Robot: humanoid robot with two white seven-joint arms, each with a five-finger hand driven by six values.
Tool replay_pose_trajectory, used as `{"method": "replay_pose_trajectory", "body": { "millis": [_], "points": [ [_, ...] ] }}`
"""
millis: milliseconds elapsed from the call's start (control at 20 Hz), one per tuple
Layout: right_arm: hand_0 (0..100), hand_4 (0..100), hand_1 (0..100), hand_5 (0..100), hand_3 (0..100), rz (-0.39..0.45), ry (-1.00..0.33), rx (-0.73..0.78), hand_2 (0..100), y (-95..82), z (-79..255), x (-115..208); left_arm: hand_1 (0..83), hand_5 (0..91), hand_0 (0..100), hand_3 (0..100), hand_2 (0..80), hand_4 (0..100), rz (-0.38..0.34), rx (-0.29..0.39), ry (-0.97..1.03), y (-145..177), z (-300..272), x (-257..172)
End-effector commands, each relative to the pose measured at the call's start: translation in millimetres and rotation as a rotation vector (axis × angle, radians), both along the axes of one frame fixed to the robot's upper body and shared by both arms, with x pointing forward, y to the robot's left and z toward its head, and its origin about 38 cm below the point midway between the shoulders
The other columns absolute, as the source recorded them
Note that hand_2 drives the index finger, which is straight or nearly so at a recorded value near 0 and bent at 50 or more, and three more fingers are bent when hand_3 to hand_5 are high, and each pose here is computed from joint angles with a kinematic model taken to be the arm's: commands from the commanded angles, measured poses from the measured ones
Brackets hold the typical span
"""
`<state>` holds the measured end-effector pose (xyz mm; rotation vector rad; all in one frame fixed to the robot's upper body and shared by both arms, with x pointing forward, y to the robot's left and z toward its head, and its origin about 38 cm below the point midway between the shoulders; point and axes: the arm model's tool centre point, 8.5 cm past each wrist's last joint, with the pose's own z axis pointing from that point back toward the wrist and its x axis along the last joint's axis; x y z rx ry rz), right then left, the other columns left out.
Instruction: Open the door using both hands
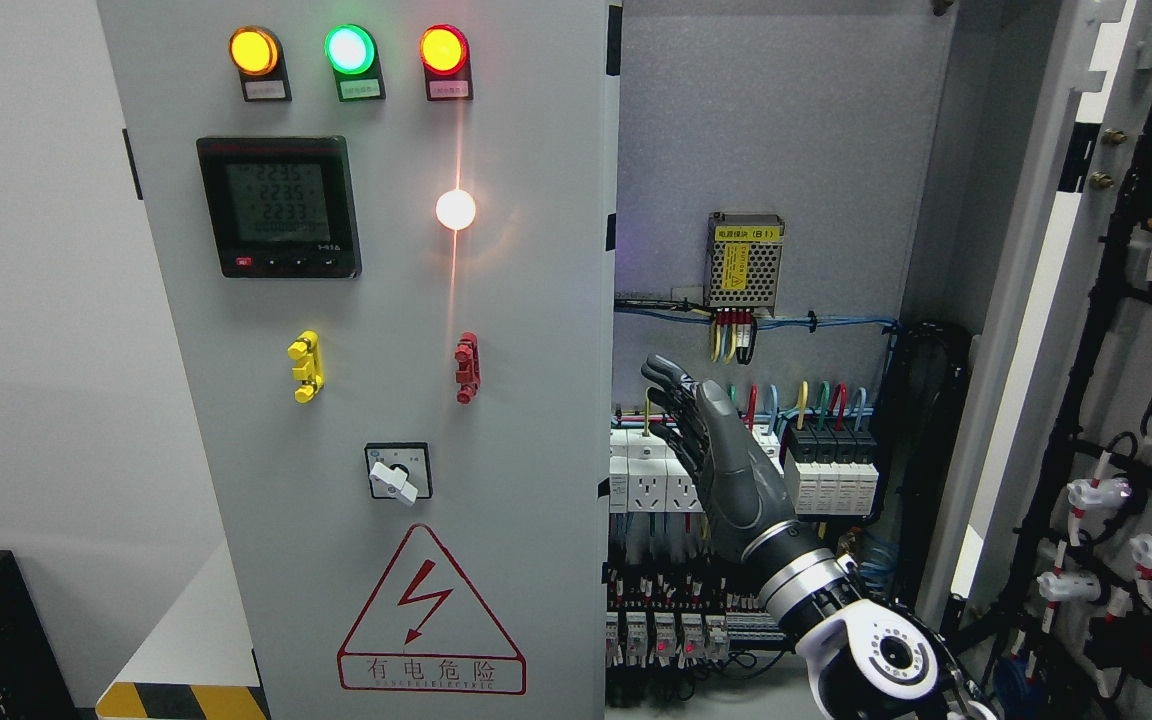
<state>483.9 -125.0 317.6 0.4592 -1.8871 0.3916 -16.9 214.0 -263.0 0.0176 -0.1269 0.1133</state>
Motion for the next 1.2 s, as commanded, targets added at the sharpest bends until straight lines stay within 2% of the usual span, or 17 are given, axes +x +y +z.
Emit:
{"method": "replay_pose_trajectory", "body": {
  "millis": [0,400,751,1151],
  "points": [
    [0,0,0,0,0,0.014,-0.002,-0.007,0,-6.2,5,2,0.0,0.0,0,0,0.0,0,0.023,0.001,0.021,0,1,-7],
    [0,0,0,0,0,0.042,-0.011,-0.006,0,-5.0,12,5,0.0,0.0,0,0,0.0,0,0.024,0.001,0.021,0,1,-7],
    [0,0,0,0,0,0.096,0.071,0.013,0,-2.4,4,7,0.0,0.0,0,0,0.0,0,0.024,0.001,0.021,0,1,-7],
    [0,0,0,0,0,0.095,0.054,0.022,0,-7.3,14,11,0.0,0.0,0,0,0.0,0,0.023,0.001,0.022,0,1,-8]
  ]
}}
